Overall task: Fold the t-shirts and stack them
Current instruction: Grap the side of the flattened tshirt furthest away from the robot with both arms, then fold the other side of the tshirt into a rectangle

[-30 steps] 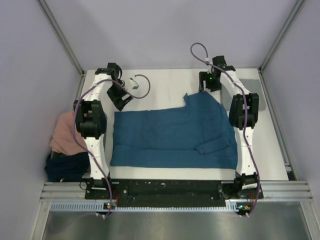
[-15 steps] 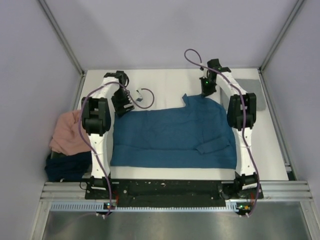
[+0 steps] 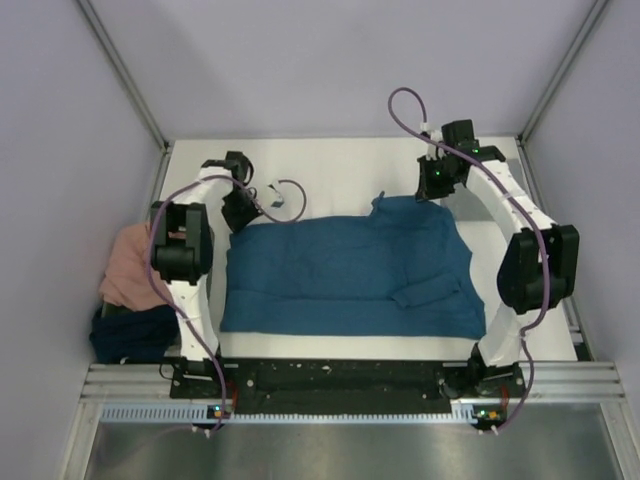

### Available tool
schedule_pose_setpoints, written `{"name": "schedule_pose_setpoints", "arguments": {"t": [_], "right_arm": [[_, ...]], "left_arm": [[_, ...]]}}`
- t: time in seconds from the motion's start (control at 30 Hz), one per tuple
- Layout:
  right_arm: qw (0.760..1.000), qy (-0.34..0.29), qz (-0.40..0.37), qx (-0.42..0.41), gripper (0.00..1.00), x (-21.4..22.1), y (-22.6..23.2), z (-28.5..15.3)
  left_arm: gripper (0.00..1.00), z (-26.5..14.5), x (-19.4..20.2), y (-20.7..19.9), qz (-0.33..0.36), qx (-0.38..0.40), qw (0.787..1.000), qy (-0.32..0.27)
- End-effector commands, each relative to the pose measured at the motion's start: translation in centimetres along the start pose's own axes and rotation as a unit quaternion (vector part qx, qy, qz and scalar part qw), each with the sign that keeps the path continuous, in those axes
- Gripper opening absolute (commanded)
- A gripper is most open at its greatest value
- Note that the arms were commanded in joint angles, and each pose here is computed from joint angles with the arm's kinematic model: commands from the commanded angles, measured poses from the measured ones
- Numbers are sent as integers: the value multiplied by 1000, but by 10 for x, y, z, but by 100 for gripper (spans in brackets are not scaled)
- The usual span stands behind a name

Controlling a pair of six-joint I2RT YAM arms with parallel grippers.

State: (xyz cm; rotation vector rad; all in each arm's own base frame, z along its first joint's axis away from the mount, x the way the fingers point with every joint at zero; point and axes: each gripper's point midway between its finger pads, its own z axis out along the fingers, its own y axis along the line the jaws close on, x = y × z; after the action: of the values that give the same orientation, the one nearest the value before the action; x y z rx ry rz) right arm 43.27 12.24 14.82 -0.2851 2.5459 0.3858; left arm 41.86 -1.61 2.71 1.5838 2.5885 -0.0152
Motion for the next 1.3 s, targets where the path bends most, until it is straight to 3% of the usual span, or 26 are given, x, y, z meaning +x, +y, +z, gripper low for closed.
{"name": "schedule_pose_setpoints", "arguments": {"t": [0.0,0.2,0.47,0.73,0.97,1.0,1.03,1.07,1.1,1.2,1.27], "right_arm": [[999,-24,25,2,0,31,14,-42],[997,6,78,14,0,114,20,-80],[982,128,125,55,0,201,15,-102],[961,225,148,68,0,236,10,-79],[947,262,161,91,0,254,3,-73],[945,266,163,94,18,256,2,-72],[944,267,163,102,40,257,0,-73],[945,263,162,110,51,255,-2,-76],[948,247,162,116,55,248,-4,-78],[966,127,152,166,78,199,-20,-98],[971,34,159,175,81,158,-28,-110]], "left_arm": [[0,-69,-21,-9,-43,-101,986,-125],[0,-94,9,-81,-39,-87,985,-147],[0,-64,58,-156,0,-24,994,-102],[0,-48,67,-146,34,-42,996,-71],[0,-45,76,-136,57,-51,997,-33],[5,-48,77,-137,62,-44,997,-29],[30,-52,76,-138,65,-38,997,-30],[51,-58,76,-141,71,-29,997,-28],[61,-68,72,-142,75,-25,996,-37],[73,-117,42,-157,97,10,987,-130],[77,-149,11,-163,93,23,970,-224]]}}
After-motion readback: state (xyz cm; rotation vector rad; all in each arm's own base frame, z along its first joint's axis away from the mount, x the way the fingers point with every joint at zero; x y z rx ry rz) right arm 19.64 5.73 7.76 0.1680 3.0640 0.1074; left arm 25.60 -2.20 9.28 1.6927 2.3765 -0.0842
